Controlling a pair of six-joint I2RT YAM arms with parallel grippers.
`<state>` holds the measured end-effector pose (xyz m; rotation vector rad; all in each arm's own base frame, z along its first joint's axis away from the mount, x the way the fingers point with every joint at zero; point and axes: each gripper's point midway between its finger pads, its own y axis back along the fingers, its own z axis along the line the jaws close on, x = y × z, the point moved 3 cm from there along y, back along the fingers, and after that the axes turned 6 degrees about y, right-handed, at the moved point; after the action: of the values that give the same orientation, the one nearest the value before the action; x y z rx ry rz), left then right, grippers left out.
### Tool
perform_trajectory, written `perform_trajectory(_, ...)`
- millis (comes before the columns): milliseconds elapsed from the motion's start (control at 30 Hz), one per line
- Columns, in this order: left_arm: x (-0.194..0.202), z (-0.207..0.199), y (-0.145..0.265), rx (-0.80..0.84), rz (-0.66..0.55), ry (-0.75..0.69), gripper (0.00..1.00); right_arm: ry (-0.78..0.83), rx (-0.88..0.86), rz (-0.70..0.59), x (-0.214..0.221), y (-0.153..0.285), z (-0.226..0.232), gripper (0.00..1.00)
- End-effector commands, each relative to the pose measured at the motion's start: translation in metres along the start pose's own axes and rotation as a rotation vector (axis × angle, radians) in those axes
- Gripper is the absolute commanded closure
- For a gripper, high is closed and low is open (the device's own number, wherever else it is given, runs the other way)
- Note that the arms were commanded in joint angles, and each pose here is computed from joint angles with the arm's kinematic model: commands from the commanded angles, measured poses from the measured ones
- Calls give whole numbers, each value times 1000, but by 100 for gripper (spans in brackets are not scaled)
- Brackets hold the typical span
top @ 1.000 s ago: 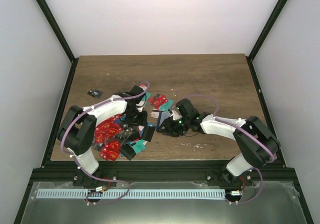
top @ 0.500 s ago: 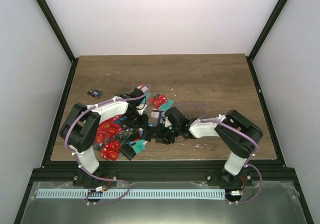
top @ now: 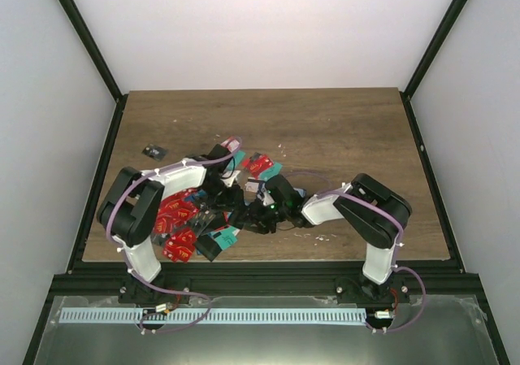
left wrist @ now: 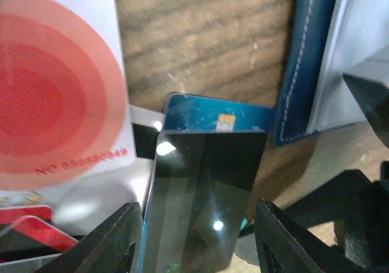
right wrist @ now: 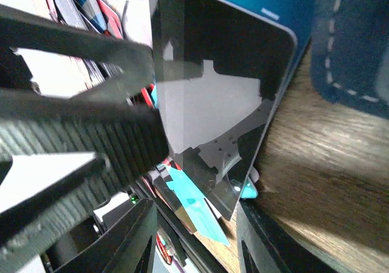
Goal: Put the credit cards into the card holder
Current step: Pick up the credit card from the center of the board.
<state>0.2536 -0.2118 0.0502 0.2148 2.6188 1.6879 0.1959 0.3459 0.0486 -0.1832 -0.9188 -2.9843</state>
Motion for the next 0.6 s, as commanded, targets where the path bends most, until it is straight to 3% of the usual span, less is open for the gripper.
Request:
perform_trajectory(0,35,18,-24,8,114,91,47,-74,58,-16,4,-5,-32,61)
perform_trajectory(367,76,11,-22,168,154,174,50,114,-132,-59,0,10,0,63)
perform_trajectory(567,80,16,-20,154,130,191,51,235,-206,-54,4,17,19,64)
